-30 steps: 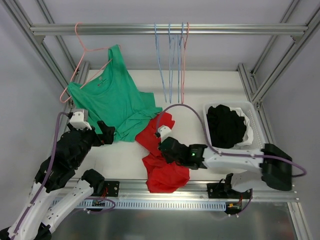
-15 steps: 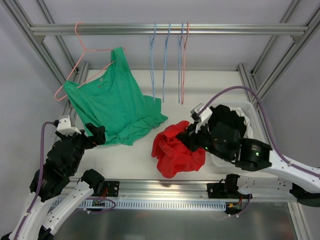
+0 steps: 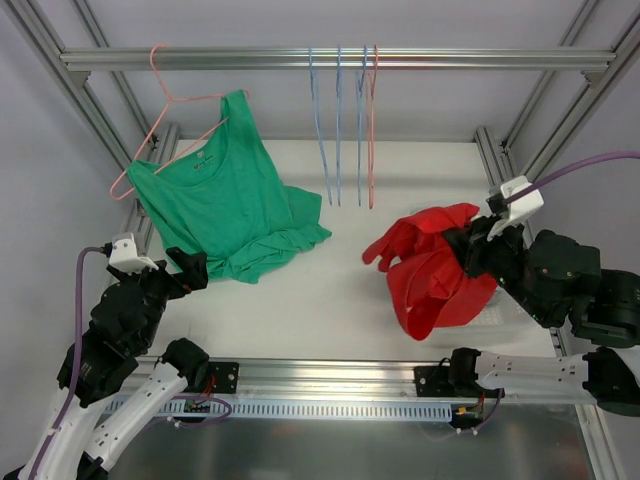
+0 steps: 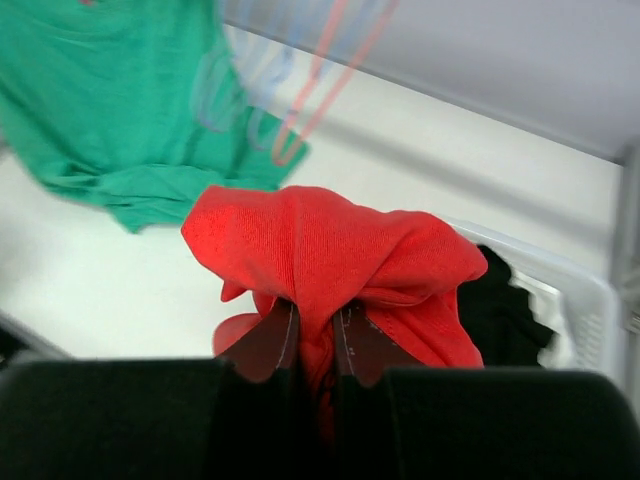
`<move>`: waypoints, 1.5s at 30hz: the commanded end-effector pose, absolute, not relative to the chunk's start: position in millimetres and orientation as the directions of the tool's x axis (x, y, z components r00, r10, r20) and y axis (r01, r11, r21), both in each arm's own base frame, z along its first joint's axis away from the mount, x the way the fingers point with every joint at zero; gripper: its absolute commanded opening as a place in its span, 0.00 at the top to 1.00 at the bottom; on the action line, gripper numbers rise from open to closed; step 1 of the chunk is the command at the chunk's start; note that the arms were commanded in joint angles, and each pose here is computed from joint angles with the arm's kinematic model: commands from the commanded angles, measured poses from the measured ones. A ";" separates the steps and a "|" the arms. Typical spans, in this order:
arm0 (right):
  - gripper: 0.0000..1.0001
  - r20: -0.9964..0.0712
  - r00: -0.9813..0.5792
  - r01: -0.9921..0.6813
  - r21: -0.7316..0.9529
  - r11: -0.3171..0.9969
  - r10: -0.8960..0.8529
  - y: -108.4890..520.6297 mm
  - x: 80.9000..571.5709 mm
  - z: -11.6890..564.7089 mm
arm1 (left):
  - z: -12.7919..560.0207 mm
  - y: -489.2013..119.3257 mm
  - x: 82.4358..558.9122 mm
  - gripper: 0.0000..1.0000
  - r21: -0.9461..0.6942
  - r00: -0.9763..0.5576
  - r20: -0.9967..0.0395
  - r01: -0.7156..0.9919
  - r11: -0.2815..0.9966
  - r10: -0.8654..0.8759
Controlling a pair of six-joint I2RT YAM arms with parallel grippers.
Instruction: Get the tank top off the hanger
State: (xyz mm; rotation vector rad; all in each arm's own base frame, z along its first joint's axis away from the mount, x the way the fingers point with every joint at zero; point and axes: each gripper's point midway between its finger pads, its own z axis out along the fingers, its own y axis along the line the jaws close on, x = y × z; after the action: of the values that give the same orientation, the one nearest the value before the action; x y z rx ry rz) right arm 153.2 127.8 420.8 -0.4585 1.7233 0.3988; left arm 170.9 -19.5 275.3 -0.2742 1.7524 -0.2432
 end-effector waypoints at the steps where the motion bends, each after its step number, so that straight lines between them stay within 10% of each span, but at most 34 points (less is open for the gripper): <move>1: 1.00 -0.973 -0.157 -0.272 -0.120 0.955 -0.167 74.8 171.9 421.4 | 276.4 -12.9 169.7 0.01 -0.326 -0.171 -0.926 -0.084 0.942 -0.336; 11: 1.00 -0.947 -0.206 0.014 -0.256 0.967 -0.248 29.6 200.0 442.6 | 277.0 -14.4 168.6 0.01 -0.335 -0.171 -0.924 -0.074 0.939 -0.343; 23: 1.00 -0.856 -0.514 0.076 -0.110 0.991 -0.055 4.0 290.8 298.4 | 275.9 -18.3 168.5 0.01 -0.336 -0.182 -0.923 -0.055 0.940 -0.340; 37: 1.00 -0.455 -0.859 0.251 0.026 0.968 0.235 3.5 280.7 52.9 | 288.7 -15.8 170.4 0.01 -0.321 -0.184 -0.926 -0.073 0.944 -0.329; 40: 0.78 -0.491 -0.829 0.272 0.061 0.960 0.266 5.1 284.3 77.4 | 302.6 -17.8 178.0 0.01 -0.280 -0.228 -0.928 -0.101 0.955 -0.296; 44: 0.01 -0.630 -0.728 0.299 0.066 0.952 0.272 -5.8 287.9 151.1 | 339.2 -31.7 196.1 0.01 -0.244 -0.261 -0.930 -0.084 0.966 -0.258; 45: 0.01 -0.655 -0.707 0.302 0.061 0.951 0.266 -8.6 286.4 167.2 | 344.0 -37.0 205.1 0.01 -0.228 -0.278 -0.929 -0.087 0.970 -0.243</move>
State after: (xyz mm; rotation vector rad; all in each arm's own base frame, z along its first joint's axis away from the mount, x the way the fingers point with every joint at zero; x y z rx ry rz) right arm 284.7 1.4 106.6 0.3504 2.5318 -0.0401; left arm 191.4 -32.6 319.0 -0.2418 1.8565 -0.1766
